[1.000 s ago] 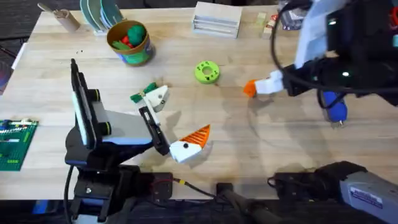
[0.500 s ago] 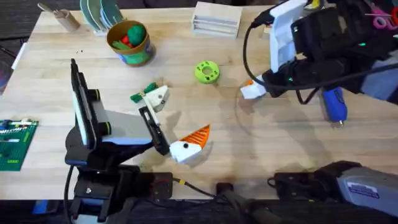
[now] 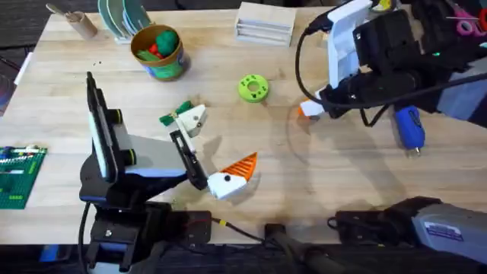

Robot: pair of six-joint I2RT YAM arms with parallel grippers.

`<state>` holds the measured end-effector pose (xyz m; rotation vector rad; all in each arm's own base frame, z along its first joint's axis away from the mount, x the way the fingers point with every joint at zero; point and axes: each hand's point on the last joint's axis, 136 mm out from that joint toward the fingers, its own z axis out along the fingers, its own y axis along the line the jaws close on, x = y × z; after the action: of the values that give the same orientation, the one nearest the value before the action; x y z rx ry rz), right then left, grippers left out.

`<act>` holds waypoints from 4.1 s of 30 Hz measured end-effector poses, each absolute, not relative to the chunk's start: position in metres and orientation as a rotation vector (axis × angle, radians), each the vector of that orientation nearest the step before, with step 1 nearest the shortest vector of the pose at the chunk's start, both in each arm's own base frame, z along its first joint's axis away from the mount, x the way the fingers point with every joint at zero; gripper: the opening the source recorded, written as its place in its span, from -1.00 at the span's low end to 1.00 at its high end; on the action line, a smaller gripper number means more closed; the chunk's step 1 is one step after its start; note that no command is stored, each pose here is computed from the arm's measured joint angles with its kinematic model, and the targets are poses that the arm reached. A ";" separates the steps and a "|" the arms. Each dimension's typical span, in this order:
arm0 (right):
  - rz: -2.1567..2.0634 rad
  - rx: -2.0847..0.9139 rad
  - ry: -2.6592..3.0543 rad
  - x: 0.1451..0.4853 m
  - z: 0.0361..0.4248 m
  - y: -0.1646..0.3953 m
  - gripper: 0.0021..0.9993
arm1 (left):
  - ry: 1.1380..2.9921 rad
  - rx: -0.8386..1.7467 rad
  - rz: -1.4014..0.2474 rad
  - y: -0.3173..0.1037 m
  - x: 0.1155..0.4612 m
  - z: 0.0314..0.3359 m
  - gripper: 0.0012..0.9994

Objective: Pick up the gripper from the table and insert it into the empty holder that is missing its gripper. Then pick up a screw, insert it into the mounting hole, and use the screwdriver to tighten it. Finally, clean up the table by picking up the vegetable and placing it into the bucket.

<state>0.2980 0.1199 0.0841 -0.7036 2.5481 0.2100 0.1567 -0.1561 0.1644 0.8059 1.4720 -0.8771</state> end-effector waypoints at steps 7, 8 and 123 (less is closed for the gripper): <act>0.210 -0.703 2.548 0.298 0.084 0.120 -0.37 | 1.472 0.806 -0.877 -0.156 0.157 0.164 0.99; 0.210 -0.703 2.548 0.298 0.084 0.120 -0.42 | 1.472 0.806 -0.877 -0.156 0.157 0.164 0.99; 1.834 -0.349 2.083 0.217 0.179 0.310 -0.99 | 1.493 0.780 -0.861 -0.153 0.161 0.162 0.99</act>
<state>0.2172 0.3101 0.1794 -0.3493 2.0831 1.8336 0.1609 -0.1532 0.1617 0.7805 1.4935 -0.8607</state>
